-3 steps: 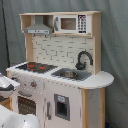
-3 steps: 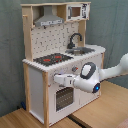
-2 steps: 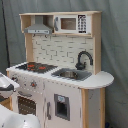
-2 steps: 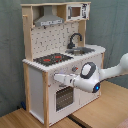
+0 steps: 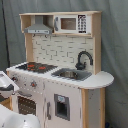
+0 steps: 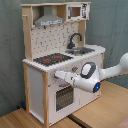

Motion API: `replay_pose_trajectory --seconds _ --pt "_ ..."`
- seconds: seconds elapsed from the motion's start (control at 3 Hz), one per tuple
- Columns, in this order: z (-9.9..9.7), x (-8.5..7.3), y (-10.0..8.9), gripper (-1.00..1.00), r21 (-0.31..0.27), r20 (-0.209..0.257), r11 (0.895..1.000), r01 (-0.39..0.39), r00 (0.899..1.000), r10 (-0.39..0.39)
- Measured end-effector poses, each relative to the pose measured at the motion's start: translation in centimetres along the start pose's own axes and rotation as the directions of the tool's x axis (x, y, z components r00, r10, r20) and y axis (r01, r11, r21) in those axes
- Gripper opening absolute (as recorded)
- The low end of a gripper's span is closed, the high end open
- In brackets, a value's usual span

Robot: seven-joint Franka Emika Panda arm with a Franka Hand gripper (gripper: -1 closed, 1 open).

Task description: Play with the kitchen

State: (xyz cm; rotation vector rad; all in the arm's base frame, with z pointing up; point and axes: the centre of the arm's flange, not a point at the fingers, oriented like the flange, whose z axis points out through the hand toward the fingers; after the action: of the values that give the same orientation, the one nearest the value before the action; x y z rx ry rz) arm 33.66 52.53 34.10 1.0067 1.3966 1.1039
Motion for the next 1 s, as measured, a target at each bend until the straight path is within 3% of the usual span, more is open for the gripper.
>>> replay_pose_trajectory --seconds 0.33,0.67,1.0 --pt "0.0 -0.05 -0.02 -1.0 0.004 0.0 0.991 -0.13 0.991 0.13" --pt "-0.01 -0.1 -0.03 -1.0 0.008 0.0 0.971 -0.239 0.971 0.239" --pt "-0.02 -0.16 -0.03 -1.0 0.013 0.002 0.934 -0.358 0.934 0.358"
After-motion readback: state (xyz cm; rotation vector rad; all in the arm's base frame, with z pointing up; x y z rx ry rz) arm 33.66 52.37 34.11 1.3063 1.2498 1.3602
